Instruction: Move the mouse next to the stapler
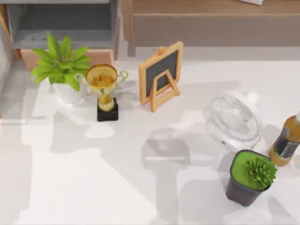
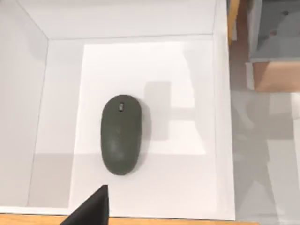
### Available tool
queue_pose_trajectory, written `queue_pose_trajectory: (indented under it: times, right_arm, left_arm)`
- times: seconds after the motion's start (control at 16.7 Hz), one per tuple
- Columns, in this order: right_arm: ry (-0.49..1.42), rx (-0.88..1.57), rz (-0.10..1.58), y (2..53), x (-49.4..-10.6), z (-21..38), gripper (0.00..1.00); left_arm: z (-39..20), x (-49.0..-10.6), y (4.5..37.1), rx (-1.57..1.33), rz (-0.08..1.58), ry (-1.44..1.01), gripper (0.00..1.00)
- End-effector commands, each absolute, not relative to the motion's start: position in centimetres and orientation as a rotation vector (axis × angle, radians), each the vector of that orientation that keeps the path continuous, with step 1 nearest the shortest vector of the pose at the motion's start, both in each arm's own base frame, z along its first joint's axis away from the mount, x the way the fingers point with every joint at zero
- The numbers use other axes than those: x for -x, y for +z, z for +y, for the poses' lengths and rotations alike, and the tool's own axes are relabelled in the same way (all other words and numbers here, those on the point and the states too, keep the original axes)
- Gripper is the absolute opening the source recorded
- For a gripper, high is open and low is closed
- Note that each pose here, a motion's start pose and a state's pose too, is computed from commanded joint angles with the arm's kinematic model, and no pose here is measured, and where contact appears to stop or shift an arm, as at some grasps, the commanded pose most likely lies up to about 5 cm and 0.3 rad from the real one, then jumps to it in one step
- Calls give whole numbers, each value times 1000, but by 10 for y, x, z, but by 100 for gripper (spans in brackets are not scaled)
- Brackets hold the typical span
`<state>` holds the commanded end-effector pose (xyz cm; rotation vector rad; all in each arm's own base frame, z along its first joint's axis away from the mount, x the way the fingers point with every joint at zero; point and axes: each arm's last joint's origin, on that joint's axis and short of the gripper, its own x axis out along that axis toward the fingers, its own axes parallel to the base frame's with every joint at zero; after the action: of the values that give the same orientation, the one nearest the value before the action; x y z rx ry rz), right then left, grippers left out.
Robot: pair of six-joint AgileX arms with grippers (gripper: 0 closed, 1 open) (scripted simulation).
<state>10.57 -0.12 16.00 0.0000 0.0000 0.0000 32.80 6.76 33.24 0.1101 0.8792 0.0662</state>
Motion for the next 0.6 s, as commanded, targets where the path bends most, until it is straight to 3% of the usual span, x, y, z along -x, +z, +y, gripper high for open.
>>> queue_pose_trajectory:
  times: [0.24, 0.6]
  right_arm:
    - [0, 0, 0, 160, -106, -1, 100]
    - [0, 0, 0, 160, -106, -1, 100]
  left_arm:
    - [103, -387, 306, -94, 1065, 67, 100]
    - [159, -454, 228, -40, 1333, 41, 100]
